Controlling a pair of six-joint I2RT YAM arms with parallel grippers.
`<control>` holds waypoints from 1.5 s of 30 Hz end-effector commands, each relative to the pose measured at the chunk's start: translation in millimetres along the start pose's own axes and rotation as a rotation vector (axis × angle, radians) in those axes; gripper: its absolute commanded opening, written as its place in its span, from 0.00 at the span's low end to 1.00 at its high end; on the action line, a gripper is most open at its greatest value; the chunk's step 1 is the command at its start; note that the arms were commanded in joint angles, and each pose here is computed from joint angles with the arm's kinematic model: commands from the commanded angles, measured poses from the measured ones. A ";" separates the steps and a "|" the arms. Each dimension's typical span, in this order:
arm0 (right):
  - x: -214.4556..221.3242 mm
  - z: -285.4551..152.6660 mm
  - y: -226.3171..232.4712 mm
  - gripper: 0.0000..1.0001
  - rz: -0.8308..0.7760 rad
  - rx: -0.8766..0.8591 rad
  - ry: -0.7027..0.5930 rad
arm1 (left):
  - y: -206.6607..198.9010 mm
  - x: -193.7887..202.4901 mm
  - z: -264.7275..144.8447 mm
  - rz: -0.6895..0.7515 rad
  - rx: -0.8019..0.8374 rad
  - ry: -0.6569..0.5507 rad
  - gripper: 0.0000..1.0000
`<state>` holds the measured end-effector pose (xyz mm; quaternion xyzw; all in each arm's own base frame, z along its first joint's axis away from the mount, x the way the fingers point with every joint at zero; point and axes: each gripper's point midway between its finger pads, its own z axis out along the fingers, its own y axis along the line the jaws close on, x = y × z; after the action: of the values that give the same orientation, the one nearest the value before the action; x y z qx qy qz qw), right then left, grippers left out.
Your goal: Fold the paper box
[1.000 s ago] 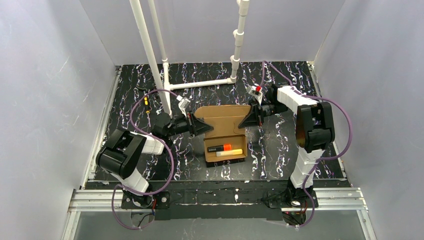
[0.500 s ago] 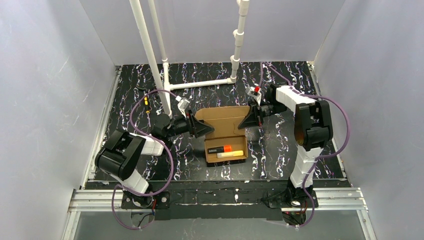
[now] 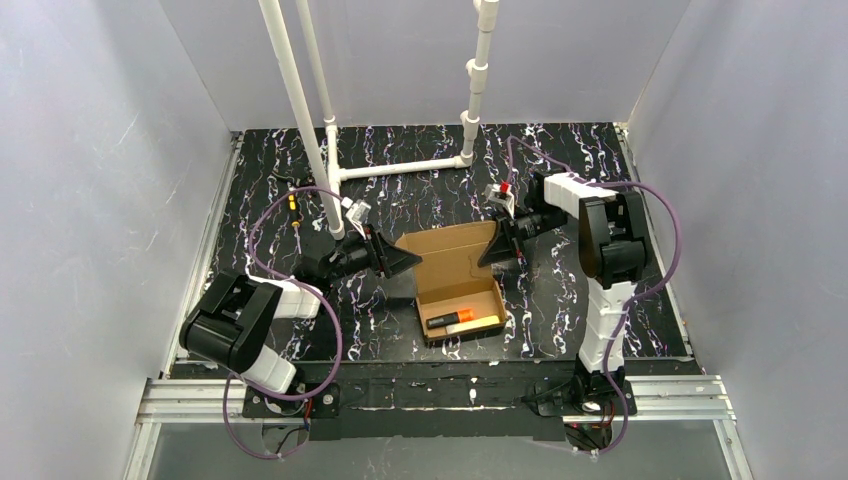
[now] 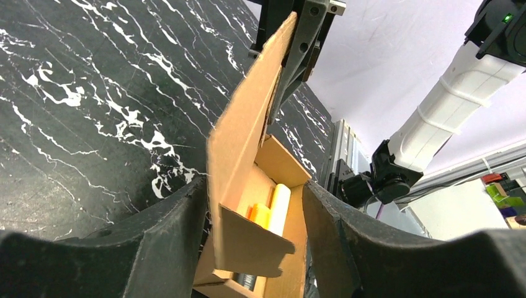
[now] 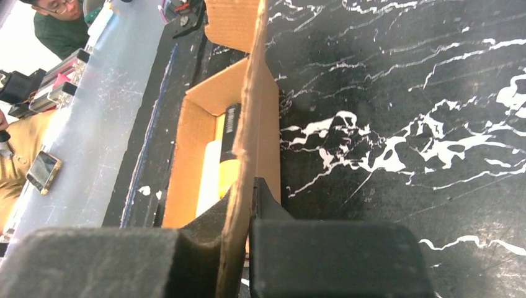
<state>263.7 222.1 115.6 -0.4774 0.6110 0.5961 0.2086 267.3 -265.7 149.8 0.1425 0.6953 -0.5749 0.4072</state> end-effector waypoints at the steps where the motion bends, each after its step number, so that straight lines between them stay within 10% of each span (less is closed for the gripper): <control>1: 5.6 -3.3 -6.9 0.13 0.017 -0.001 0.028 | 7.0 2.4 -4.0 -0.015 -0.041 -0.010 0.57; 16: 7.4 -14.9 -7.8 0.65 0.006 0.028 0.049 | 3.5 -6.8 -16.7 0.039 -0.117 -0.042 0.59; 32: -5.3 -25.1 9.4 0.61 -0.155 0.061 0.077 | -3.4 -27.3 -14.6 0.077 -0.153 -0.040 0.58; 45: -4.3 -26.2 18.8 0.48 -0.247 0.062 0.102 | -10.1 -33.0 -13.2 0.119 -0.145 -0.009 0.21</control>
<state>264.6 198.0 120.4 -0.5480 0.5954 0.5356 0.2417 274.4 -246.6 159.5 0.1269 0.7412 -0.4987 0.4311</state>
